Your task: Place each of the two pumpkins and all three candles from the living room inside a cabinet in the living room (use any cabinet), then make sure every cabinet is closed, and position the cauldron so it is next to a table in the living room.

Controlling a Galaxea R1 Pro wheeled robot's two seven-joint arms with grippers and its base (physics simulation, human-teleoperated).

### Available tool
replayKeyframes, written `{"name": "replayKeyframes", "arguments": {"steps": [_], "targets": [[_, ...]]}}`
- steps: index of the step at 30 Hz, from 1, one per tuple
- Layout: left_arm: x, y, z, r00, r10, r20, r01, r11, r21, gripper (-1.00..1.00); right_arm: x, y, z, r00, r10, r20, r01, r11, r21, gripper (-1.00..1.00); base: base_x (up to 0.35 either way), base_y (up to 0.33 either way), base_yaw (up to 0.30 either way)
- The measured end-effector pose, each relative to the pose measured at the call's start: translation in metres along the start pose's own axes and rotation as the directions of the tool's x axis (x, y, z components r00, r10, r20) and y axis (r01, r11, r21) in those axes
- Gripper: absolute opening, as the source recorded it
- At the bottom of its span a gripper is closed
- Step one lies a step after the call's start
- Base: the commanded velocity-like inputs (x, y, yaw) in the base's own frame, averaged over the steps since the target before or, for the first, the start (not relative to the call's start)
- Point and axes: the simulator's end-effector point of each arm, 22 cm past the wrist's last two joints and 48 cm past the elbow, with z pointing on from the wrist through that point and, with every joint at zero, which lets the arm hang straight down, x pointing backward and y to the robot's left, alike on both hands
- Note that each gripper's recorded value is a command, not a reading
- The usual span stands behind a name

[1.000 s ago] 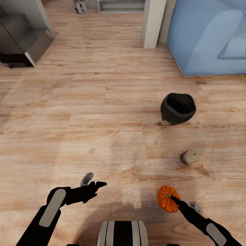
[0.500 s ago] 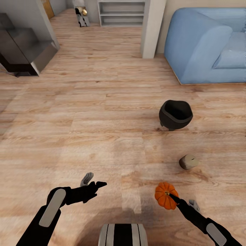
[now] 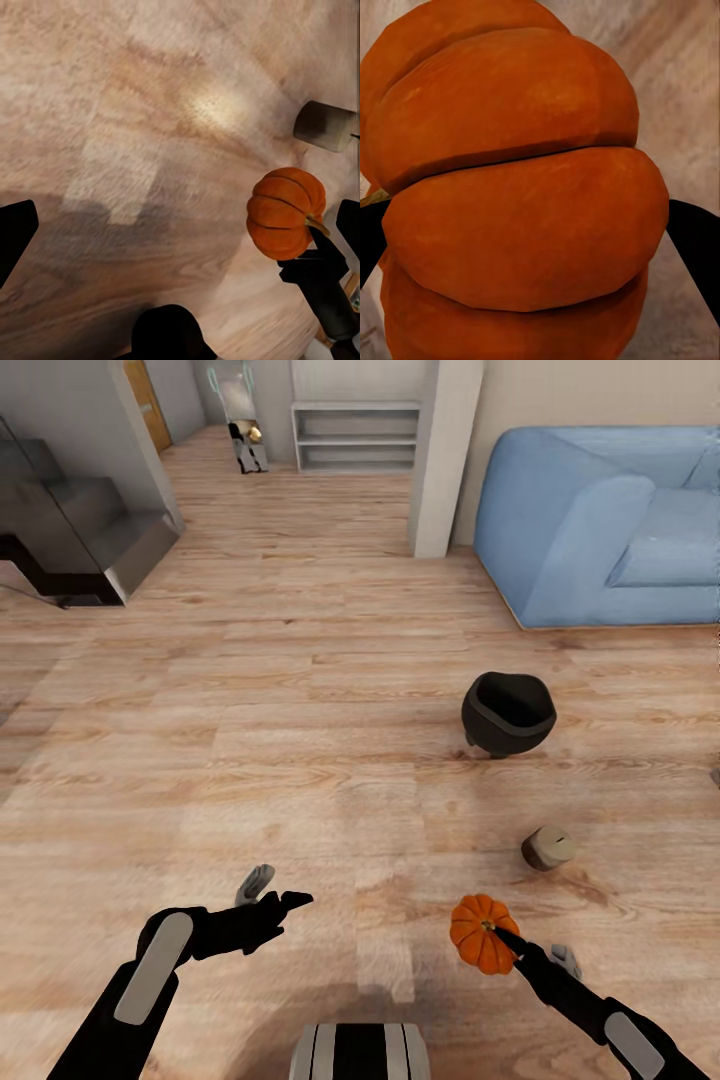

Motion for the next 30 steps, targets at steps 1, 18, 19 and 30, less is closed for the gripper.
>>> {"name": "replayKeyframes", "arguments": {"steps": [1, 18, 19, 30], "targets": [[-0.001, -0.002, -0.001, 1.0, 0.003, 0.003, -0.003, 1.0, 0.002, 1.0, -0.001, 0.002, 0.0, 1.0, -0.002, 0.002, 0.002, 1.0, -0.003, -1.0, 0.0, 0.0, 0.0], [-0.01, -0.031, -0.022, 0.998, 0.045, 0.045, -0.047, 0.998, 0.035, 1.0, -0.018, 0.036, -0.009, 0.999, -0.029, 0.039, 0.032, 0.997, -0.064, -1.0, 0.0, 0.0, 0.0], [-0.01, -0.032, -0.023, 0.998, 0.047, 0.048, -0.049, 0.998, 0.037, 1.0, -0.019, 0.038, -0.01, 0.999, -0.031, 0.041, 0.034, 0.997, -0.067, -1.0, 0.0, 0.0, 0.0], [-0.015, -0.05, -0.038, 0.994, 0.074, 0.077, -0.079, 0.995, 0.056, 1.0, -0.028, 0.059, -0.017, 0.997, -0.048, 0.064, 0.054, 0.993, -0.1, -1.0, 0.0, 0.0, 0.0]]}}
